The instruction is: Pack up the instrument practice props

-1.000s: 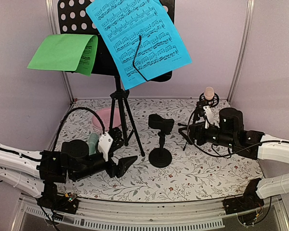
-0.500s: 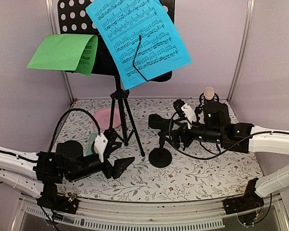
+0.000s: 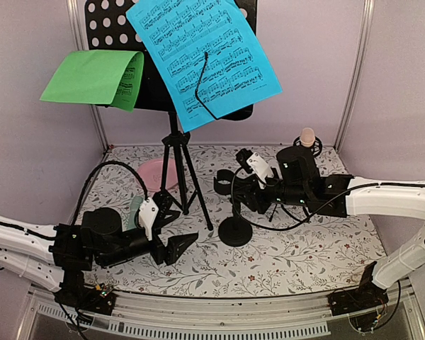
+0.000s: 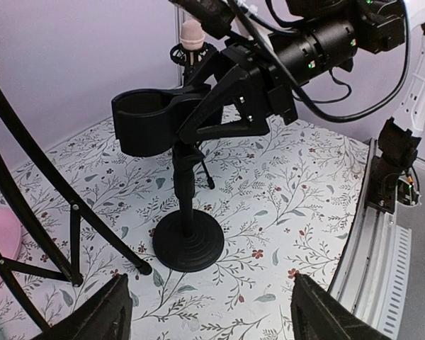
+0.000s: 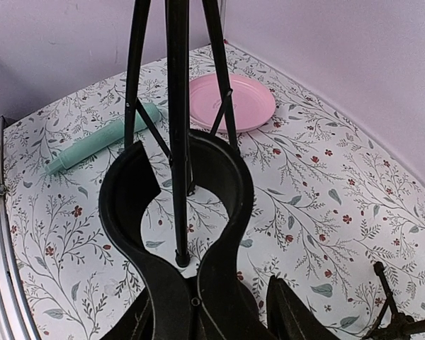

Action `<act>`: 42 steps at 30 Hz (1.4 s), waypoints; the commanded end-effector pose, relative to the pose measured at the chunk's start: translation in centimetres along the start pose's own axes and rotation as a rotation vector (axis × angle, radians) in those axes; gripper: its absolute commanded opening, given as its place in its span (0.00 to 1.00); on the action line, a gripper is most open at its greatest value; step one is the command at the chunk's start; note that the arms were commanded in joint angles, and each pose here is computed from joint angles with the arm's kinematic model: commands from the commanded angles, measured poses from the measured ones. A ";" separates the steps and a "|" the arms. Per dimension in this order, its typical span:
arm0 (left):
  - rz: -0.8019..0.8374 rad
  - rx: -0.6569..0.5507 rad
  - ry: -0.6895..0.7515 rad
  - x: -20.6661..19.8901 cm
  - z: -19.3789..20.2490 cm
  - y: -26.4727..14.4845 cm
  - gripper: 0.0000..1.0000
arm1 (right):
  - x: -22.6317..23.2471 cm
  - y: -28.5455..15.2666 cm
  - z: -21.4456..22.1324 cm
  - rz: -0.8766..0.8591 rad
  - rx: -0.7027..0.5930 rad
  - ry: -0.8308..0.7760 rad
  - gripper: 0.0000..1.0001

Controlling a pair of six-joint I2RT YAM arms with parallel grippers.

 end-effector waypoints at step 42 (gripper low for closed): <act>-0.002 0.019 0.007 -2.4 0.7 4.6 0.78 | -12.5 -17.9 10.9 1.103 0.176 0.567 0.61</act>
Point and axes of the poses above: each gripper's point midway between its finger pads, its own y axis out along the fingers, its own x axis along the line the jaws close on, z = x × y, the point moved 8 cm from there along -y, back along the fingers, and after that the axes turned 15 degrees about -y, right-handed, at the moved point
